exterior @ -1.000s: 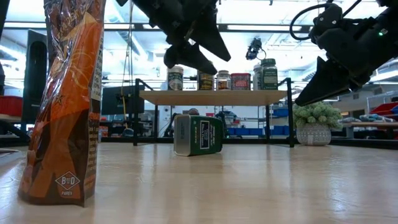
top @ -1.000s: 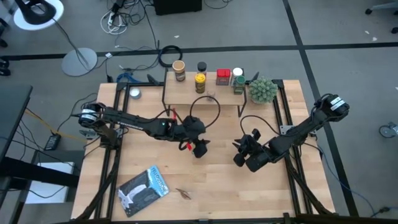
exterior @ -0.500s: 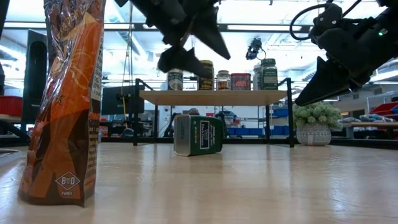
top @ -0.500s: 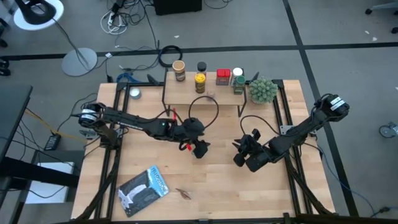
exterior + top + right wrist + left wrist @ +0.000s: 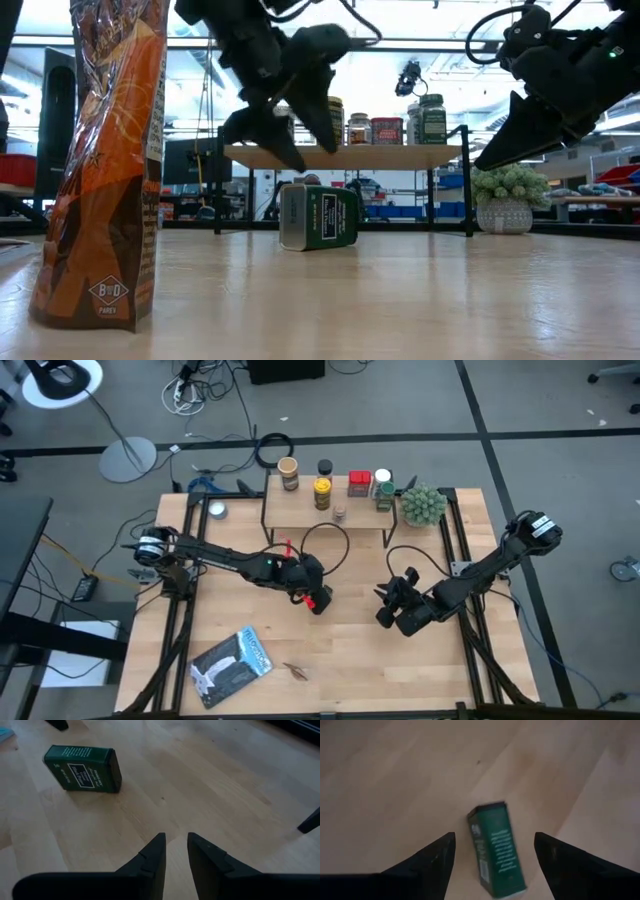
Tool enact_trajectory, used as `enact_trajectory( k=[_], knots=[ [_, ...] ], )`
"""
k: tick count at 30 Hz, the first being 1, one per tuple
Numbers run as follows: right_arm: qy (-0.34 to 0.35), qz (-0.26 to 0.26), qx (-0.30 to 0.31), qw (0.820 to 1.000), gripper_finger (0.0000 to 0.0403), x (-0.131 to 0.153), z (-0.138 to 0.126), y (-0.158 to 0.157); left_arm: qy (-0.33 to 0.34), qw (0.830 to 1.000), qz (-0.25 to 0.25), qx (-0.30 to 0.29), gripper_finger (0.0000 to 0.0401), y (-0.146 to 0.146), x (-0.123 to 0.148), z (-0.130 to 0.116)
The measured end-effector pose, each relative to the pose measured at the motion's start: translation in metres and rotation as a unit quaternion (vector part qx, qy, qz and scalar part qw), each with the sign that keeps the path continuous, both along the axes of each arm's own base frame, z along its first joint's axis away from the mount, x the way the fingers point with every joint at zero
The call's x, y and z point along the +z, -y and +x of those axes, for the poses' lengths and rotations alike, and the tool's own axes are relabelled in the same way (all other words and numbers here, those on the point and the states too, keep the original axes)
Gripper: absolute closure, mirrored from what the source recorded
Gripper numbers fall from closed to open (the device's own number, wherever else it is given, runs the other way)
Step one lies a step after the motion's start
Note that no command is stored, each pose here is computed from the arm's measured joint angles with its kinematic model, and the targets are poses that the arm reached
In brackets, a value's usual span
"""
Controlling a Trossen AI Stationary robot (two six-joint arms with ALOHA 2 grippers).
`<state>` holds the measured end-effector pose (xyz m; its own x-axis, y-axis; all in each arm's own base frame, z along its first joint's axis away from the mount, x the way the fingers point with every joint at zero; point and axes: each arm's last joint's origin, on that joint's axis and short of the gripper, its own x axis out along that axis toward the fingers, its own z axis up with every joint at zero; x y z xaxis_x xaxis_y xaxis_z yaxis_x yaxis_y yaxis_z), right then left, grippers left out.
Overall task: Shelf spices
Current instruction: Put the green seasoning can on the shelf aligned with the other red seasoning can
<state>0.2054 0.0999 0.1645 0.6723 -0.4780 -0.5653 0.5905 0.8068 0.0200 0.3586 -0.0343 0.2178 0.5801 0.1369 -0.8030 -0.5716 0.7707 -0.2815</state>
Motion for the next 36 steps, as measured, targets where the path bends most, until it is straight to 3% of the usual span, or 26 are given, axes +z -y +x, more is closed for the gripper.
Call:
enact_trajectory(
  k=[11, 20, 25, 31, 36],
  knots=[
    [0.001, 0.000, 0.000, 1.000, 0.0322, 0.000, 0.000, 0.000, -0.047, 0.998, -0.043, -0.015, 0.0125, 0.004, -0.035, 0.011],
    [0.001, 0.000, 0.000, 1.000, 0.0322, 0.000, 0.000, 0.000, -0.061, 0.997, -0.052, -0.011, 0.0136, 0.004, -0.044, 0.012],
    [0.000, -0.002, 0.002, 1.000, 0.0322, 0.000, 0.000, 0.000, -0.058, 0.997, -0.051, 0.011, 0.0190, 0.003, -0.044, 0.012],
    [0.006, 0.002, 0.002, 1.000, 0.0322, 0.001, 0.001, -0.001, -0.053, 0.997, -0.051, 0.013, 0.0297, -0.001, -0.043, 0.014],
    [0.006, 0.002, 0.002, 1.000, 0.0322, 0.001, 0.001, -0.001, -0.028, 0.999, -0.039, -0.019, 0.0302, 0.000, -0.040, 0.018]
  ],
)
